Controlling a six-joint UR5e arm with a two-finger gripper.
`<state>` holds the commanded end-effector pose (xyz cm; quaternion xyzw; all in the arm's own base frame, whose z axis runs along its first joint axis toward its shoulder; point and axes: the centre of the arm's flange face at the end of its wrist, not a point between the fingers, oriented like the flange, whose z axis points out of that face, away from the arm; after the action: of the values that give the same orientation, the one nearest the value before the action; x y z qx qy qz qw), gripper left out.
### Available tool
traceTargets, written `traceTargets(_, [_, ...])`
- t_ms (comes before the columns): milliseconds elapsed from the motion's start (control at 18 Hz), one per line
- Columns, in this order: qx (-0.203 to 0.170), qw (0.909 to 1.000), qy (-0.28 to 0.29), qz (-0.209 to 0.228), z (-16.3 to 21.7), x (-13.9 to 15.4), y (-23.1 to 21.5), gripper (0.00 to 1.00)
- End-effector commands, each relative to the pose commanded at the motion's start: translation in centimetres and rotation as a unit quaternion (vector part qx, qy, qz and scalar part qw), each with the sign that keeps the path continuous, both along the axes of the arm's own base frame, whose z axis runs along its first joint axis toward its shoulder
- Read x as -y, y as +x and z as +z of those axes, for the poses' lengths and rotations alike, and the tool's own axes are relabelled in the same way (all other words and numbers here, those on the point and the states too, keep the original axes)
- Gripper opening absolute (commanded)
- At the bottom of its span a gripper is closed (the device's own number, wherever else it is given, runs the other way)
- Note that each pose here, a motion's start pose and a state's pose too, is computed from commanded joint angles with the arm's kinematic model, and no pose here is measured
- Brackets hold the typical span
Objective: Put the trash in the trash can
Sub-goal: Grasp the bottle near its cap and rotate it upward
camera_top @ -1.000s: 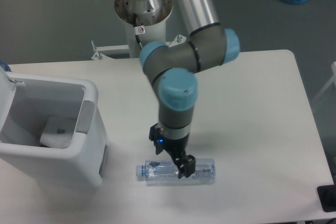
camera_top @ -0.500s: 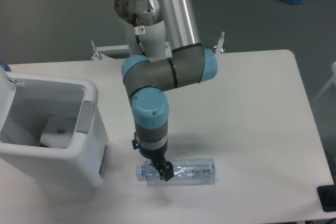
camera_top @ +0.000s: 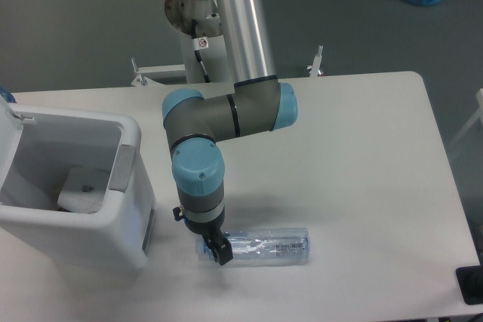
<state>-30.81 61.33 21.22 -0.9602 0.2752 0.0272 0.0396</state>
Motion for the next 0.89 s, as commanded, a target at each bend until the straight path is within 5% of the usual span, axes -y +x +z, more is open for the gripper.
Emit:
traceTargets(722, [-0.041, 0.9987, -0.03, 0.005, -1.8, -0.8, -1.9, 0.99])
traceTargets(889, [-0.04, 0.9987, -0.03, 0.006, -1.9, -0.9, -2.0, 0.79])
